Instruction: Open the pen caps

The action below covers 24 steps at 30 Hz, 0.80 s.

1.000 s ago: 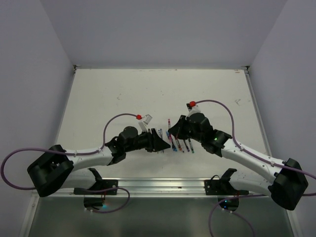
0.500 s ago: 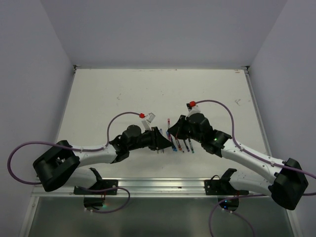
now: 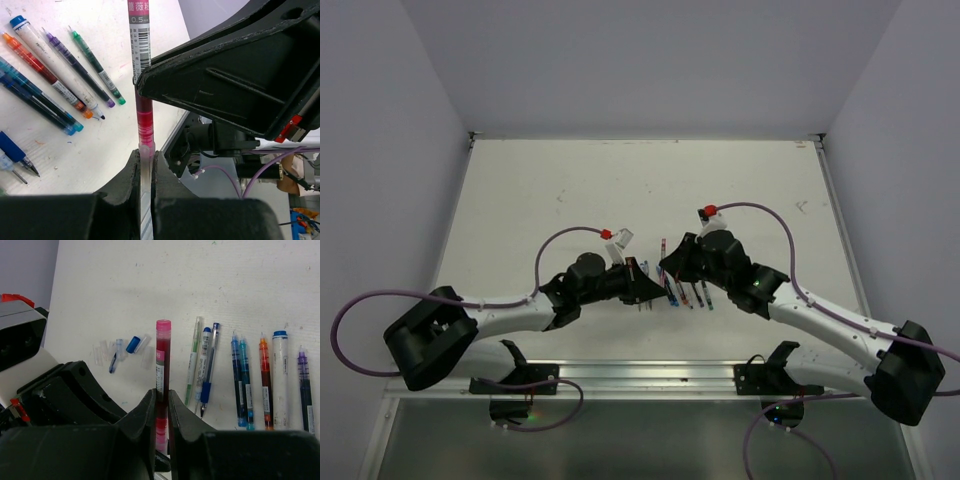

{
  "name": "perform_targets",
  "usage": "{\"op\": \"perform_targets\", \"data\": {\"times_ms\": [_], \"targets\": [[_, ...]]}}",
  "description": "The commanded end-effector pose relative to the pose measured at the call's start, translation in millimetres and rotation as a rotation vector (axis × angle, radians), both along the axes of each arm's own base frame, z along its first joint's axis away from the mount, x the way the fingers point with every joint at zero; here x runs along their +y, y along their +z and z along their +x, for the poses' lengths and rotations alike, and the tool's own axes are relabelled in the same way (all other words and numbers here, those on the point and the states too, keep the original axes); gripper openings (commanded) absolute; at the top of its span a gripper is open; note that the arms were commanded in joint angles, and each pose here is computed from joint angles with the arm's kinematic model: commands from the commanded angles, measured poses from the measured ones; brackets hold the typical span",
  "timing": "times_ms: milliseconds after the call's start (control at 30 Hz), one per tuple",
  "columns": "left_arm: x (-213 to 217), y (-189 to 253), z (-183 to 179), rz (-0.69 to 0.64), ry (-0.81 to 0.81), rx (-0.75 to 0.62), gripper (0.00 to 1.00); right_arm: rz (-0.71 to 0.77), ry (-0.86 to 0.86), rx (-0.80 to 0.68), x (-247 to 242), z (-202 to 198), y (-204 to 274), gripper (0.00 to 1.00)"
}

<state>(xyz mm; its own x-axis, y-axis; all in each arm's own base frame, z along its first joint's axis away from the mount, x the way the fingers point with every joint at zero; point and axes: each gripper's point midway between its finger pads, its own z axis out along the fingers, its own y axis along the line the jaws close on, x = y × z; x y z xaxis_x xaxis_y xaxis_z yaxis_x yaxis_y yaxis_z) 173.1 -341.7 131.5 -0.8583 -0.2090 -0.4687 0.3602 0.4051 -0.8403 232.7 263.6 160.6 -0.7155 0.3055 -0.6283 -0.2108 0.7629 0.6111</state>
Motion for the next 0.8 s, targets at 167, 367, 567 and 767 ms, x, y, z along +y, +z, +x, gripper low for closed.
{"op": "perform_targets", "data": {"times_ms": [167, 367, 567, 767], "targets": [[-4, 12, 0, 0.016, -0.041, -0.08, 0.0, 0.011, 0.063, -0.021, 16, 3, 2, 0.21], [-6, 17, 0, 0.006, -0.046, -0.089, 0.0, 0.018, 0.078, -0.009, 19, 1, -2, 0.22], [-7, 19, -1, -0.002, -0.055, -0.092, 0.0, 0.006, 0.072, -0.01, 16, 2, -6, 0.0], [-1, 17, -15, -0.05, -0.088, -0.085, 0.0, 0.015, -0.016, -0.089, 0, 11, 13, 0.0]]}}
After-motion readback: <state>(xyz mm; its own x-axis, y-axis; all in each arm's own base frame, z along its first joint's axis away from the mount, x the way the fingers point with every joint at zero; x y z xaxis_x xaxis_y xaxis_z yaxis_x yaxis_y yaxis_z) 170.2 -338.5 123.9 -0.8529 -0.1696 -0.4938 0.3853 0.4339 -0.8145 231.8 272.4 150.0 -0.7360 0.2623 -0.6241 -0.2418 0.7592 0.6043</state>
